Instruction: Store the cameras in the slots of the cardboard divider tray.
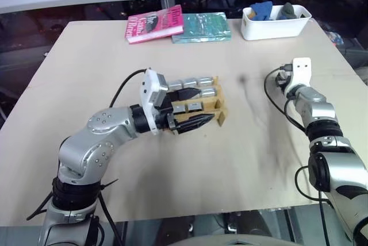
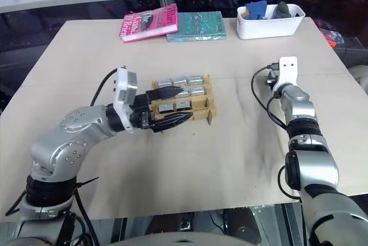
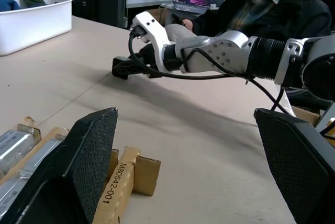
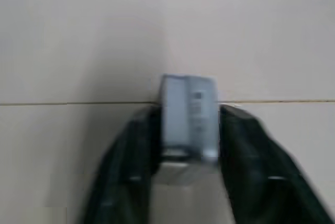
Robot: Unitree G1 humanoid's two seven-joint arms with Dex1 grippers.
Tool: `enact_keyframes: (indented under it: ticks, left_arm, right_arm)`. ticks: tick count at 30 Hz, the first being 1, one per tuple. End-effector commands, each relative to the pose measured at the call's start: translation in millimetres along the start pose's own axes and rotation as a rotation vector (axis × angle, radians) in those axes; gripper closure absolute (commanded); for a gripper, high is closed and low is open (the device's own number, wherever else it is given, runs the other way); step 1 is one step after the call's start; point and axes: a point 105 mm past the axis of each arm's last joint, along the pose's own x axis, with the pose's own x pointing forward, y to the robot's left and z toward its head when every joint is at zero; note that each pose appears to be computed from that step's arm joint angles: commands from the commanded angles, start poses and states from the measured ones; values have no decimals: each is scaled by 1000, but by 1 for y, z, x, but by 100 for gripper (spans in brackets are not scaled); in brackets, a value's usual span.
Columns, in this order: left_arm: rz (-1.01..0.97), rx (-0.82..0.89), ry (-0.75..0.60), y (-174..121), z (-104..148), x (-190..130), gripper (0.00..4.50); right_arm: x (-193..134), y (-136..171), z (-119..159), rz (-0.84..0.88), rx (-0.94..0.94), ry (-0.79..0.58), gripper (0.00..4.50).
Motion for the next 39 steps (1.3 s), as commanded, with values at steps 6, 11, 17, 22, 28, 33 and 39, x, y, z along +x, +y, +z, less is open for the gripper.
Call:
enact_keyframes:
  ticks: [6,11,17,22,28,33,39]
  left_arm:
    - [14,14,-33,8,9,0,13]
    - [-75,11,-33,10,10,8,13]
    - [-254,21,-23,3,16,19,13]
    - [-331,21,-24,3,20,22,13]
    - [-443,-2,-16,-6,24,23,13]
    - [-468,-10,-24,-8,27,26,13]
    - [-492,-19,-33,-8,31,27,13]
  right_arm:
    - [-79,47,57,449,-177,-248,369]
    - [-185,111,67,939,-175,-321,369]
    - [-230,138,77,1115,-39,-362,369]
    - [-238,143,75,1140,-28,-358,369]
    - [-245,150,76,1139,-27,-374,369]
    - [-248,153,79,1149,-28,-386,369]
    - [-249,152,78,1160,-45,-392,369]
